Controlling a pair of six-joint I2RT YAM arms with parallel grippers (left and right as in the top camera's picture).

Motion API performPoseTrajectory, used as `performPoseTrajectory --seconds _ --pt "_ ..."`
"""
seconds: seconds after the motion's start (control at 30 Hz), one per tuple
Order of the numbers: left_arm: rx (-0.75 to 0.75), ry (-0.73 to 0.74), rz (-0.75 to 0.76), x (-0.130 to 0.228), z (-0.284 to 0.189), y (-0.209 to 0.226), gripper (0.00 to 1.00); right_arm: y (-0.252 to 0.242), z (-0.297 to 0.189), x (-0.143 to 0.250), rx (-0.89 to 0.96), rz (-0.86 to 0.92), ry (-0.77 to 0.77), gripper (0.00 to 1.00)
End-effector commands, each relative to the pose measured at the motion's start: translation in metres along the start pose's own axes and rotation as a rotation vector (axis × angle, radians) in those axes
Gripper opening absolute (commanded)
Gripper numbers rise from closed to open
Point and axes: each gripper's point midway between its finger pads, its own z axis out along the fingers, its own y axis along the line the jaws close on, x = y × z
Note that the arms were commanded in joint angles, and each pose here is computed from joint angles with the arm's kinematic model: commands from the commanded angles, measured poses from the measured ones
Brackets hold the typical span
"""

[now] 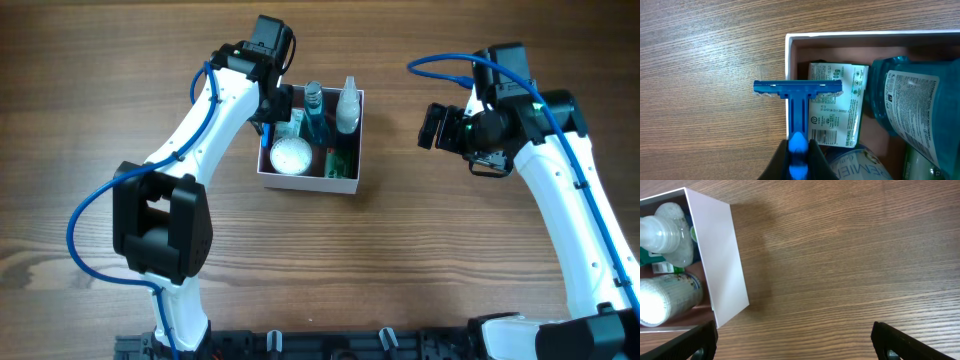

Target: Pack container

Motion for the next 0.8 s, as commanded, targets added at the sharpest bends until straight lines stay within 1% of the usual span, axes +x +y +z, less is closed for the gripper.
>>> performPoseTrajectory --seconds 0.0,0.07,0.1,0.13,0.17,0.2,0.23,0.3,0.57,0.63,0.67,0.77 --pt "0.002 -0.043 0.012 -0.008 -0.016 0.003 0.06 -0.001 0.003 0.001 0.004 -0.009 0.010 1.00" --pt "0.002 -0.042 0.012 -0.008 -0.016 0.003 0.18 -0.001 0.003 0.001 0.004 -0.009 0.010 1.00" --pt "0.002 -0.043 0.012 -0.008 -0.016 0.003 0.20 -0.001 0.003 0.001 0.004 -0.009 0.010 1.00" --pt "0.002 -0.042 0.012 -0.008 -0.016 0.003 0.24 -0.001 0.003 0.001 0.004 -0.009 0.010 1.00" --pt "0.002 -0.042 0.012 -0.008 -0.016 0.003 0.29 -0.001 0.003 0.001 0.004 -0.009 0.010 1.00" --pt "0.002 -0.042 0.012 -0.008 -0.016 0.003 0.37 -0.001 0.003 0.001 0.004 -0.010 0.010 1.00" --pt "0.002 -0.042 0.012 -0.008 -0.016 0.003 0.41 -0.001 0.003 0.001 0.004 -0.009 0.010 1.00" --pt "0.002 -0.043 0.012 -0.008 -0.016 0.003 0.43 -0.001 0.003 0.001 0.004 -0.009 0.010 1.00" --pt "0.000 -0.034 0.012 -0.006 -0.016 0.003 0.41 -0.001 0.003 0.001 0.004 -0.010 0.010 1.00" --pt "-0.002 -0.025 0.001 -0.003 -0.016 0.004 0.48 -0.001 0.003 0.000 0.004 -0.012 0.008 1.00" --pt "-0.002 -0.023 -0.011 -0.003 -0.016 0.004 0.49 -0.001 0.003 -0.002 0.004 -0.020 -0.001 1.00" --pt "-0.001 -0.032 -0.030 -0.005 -0.018 0.005 0.57 0.000 0.002 -0.019 0.014 -0.054 -0.076 1.00"
